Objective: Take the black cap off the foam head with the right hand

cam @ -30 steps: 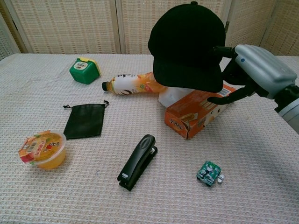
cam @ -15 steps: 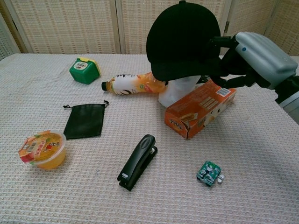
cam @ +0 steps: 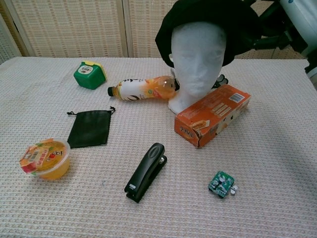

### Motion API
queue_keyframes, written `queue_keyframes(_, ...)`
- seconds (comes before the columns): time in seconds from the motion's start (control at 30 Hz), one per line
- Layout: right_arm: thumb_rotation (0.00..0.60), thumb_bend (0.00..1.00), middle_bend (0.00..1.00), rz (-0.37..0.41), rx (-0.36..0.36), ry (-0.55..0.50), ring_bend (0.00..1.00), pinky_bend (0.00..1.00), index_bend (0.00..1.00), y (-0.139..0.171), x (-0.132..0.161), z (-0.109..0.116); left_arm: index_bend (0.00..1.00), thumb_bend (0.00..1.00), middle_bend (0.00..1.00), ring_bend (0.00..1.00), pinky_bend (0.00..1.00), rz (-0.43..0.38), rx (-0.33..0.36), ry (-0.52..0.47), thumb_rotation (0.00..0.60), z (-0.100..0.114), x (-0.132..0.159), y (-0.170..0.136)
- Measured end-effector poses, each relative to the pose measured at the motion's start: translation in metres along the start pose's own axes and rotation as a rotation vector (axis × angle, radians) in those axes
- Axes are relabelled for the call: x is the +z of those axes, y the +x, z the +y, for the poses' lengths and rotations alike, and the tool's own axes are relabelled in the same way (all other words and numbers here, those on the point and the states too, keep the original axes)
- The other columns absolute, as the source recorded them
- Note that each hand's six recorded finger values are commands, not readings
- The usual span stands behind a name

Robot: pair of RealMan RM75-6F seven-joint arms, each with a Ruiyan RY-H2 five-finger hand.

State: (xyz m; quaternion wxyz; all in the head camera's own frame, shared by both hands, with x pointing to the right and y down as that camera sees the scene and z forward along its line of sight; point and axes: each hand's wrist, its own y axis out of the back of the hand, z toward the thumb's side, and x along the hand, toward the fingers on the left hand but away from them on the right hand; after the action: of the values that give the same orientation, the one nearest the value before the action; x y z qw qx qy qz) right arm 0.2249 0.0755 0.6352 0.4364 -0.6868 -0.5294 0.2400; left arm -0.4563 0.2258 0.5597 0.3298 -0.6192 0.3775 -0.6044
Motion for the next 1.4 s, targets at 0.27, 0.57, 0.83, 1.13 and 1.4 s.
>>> queue_keyframes(0.27,0.6,1.0,1.0,-0.013,-0.047,0.074,1.0,1.0,0.86,-0.036,-0.012,0.013,0.29,0.12,0.19,0.21,0.18,-0.005,-0.01,0.006,0.6,-0.001,0.002,0.001)
queue_keyframes(0.57,0.6,1.0,1.0,-0.015,-0.063,0.214,1.0,1.0,0.86,-0.064,-0.038,0.041,0.29,0.12,0.19,0.21,0.18,-0.014,-0.017,0.011,0.6,-0.003,0.005,0.005)
queue_keyframes(0.83,0.6,1.0,1.0,-0.021,-0.018,0.33,1.0,1.0,0.86,-0.052,-0.066,0.074,0.29,0.12,0.18,0.21,0.18,-0.025,-0.035,0.008,0.6,-0.007,0.009,0.008)
queue_keyframes(1.13,0.6,1.0,1.0,-0.055,0.121,0.408,1.0,1.0,0.86,0.0,-0.092,0.099,0.29,0.12,0.18,0.21,0.18,-0.04,-0.047,-0.003,0.6,-0.01,0.015,0.007)
queue_keyframes(1.4,0.6,1.0,1.0,-0.113,0.307,0.417,1.0,1.0,0.86,0.04,-0.109,0.073,0.28,0.12,0.18,0.21,0.18,-0.045,-0.05,-0.006,0.6,-0.01,0.017,0.005)
